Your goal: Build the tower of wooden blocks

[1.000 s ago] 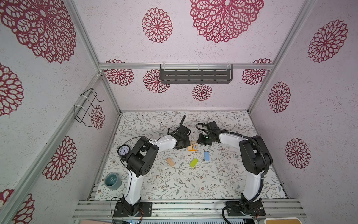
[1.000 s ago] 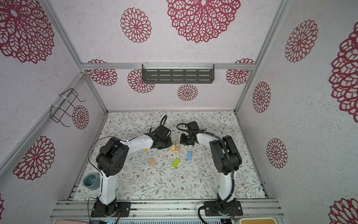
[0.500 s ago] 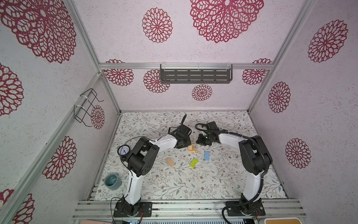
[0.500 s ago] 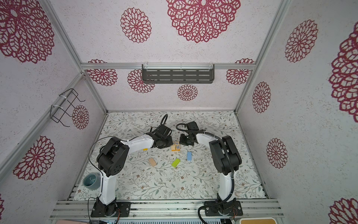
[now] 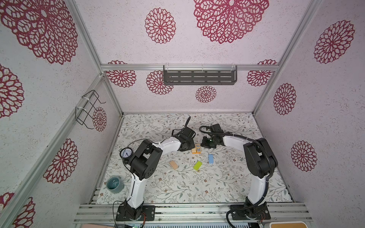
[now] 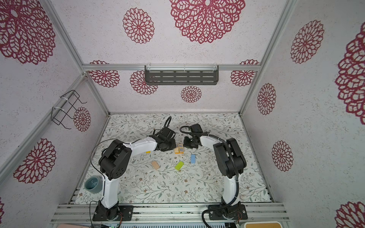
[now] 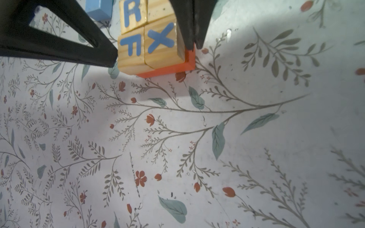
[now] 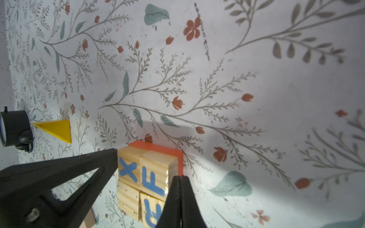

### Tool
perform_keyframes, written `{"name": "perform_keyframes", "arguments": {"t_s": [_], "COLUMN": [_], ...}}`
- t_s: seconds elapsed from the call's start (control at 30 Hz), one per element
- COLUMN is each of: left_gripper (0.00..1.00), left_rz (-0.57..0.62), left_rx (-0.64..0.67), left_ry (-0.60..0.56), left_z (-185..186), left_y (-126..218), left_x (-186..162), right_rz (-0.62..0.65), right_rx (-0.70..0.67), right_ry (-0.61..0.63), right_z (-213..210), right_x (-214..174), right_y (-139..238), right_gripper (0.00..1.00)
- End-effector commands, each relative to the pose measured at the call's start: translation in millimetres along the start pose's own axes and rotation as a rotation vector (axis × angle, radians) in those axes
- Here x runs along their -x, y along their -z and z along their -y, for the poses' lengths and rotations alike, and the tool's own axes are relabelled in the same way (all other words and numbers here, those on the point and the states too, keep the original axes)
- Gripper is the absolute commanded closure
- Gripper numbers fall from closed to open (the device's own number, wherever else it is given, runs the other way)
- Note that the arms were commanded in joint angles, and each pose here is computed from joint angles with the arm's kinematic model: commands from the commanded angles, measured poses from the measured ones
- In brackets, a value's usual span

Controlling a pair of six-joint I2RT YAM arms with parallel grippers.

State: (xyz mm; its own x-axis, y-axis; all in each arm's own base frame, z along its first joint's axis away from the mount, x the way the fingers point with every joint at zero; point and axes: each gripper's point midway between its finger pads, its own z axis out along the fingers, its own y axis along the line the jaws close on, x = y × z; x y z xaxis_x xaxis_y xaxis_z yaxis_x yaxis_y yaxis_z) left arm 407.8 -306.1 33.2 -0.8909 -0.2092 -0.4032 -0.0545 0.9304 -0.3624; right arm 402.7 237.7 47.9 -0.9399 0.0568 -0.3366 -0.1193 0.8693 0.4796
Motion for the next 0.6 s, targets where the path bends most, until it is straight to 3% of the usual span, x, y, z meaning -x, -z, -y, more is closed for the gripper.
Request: {"name": "perform_keyframes", "arguments": {"t_s": [0.0, 0.57], "left_gripper": [1.00, 1.00], "left_rz": [0.037, 0.016], "left_rx": [0.002, -0.012], "left_ry": [-0.006, 0.013], "left_z": [1, -4], "left_y": [17, 20], "left_x": [11, -13], "right_rz": [0.062, 0.014], "right_rx": [-0.009, 0.005], "right_ry": [0.013, 0.001], "right_z": [-7, -4], "right_x": [17, -18], "right_y": [25, 23], "right_gripper": [0.92, 0.92]}}
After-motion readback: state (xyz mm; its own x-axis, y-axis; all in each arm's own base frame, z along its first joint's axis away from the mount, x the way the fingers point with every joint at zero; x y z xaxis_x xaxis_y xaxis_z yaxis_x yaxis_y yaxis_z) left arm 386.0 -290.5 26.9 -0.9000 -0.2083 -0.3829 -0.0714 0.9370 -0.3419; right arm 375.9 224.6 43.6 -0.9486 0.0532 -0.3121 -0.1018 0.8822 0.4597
